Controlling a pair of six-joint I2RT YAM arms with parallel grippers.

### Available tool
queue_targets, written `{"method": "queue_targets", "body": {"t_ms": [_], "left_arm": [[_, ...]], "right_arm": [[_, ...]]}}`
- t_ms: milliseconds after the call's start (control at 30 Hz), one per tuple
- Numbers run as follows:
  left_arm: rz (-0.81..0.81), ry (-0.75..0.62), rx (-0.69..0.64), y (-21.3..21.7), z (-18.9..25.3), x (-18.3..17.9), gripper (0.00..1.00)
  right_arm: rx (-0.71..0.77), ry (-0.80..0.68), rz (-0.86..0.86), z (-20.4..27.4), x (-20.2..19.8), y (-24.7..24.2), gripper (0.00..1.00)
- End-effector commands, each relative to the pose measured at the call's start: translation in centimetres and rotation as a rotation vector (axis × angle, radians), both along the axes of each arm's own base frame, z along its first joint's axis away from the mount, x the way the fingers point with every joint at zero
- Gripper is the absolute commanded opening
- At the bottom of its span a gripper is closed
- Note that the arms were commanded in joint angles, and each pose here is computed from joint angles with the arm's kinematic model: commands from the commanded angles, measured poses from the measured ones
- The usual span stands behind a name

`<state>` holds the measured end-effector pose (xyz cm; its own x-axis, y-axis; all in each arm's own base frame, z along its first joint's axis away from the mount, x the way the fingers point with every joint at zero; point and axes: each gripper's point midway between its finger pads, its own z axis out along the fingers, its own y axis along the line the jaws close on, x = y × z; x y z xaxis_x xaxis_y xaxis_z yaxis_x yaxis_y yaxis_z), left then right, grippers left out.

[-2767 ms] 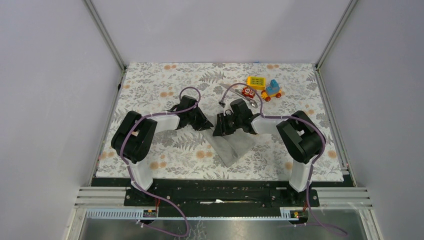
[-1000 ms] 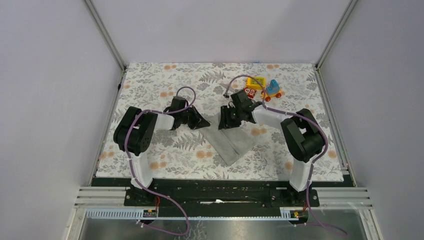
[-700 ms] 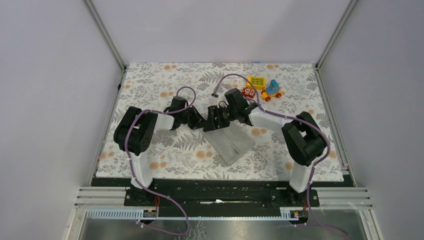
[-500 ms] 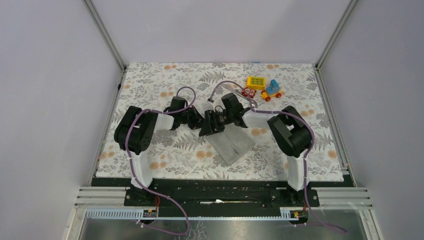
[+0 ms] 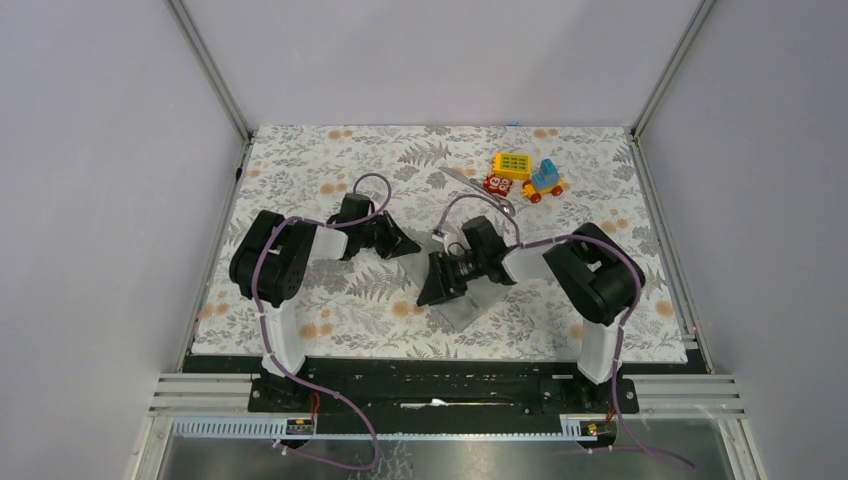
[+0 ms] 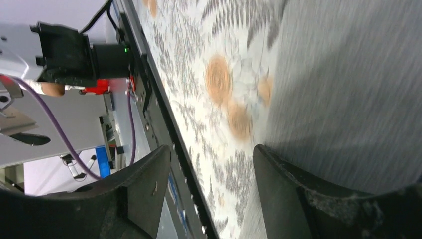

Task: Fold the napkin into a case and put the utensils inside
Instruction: Rotate the 2/3-rectangle-folded napkin at the center of the board.

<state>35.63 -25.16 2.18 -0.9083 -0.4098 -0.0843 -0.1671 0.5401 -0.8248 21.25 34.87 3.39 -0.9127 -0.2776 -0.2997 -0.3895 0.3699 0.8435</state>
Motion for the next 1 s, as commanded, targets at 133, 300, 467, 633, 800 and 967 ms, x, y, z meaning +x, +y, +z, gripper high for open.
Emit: {"method": "queue_targets", "body": {"t_ms": [133, 300, 467, 633, 800, 967], "left_arm": [[0.019, 0.021, 0.081, 1.0, -2.7, 0.6, 0.01], [-0.004, -0.003, 0.058, 0.6, -0.9, 0.8, 0.05], [-0.039, -0.066, -0.020, -0.6, 3.5, 1.2, 0.19], [-0.070, -0.102, -0.098, -1.8, 6.8, 1.3, 0.26], [-0.068, -0.071, -0.108, -2.1, 5.9, 1.6, 0.15], [-0.069, -0.056, -0.122, -2.2, 4.8, 1.2, 0.13]], "right_arm": [[-0.019, 0.027, -0.070, 0.4, -5.2, -5.8, 0.70], [0.012, 0.047, -0.202, 1.7, -6.2, -8.9, 0.71], [0.043, -0.039, -0.231, 5.5, -4.7, -8.6, 0.76], [-0.050, -0.056, -0.319, 4.3, -1.5, -8.4, 0.71], [-0.024, -0.021, -0.383, 4.0, 1.3, -6.9, 0.47], [0.005, 0.003, -0.368, 4.3, 1.3, -6.3, 0.42]]}}
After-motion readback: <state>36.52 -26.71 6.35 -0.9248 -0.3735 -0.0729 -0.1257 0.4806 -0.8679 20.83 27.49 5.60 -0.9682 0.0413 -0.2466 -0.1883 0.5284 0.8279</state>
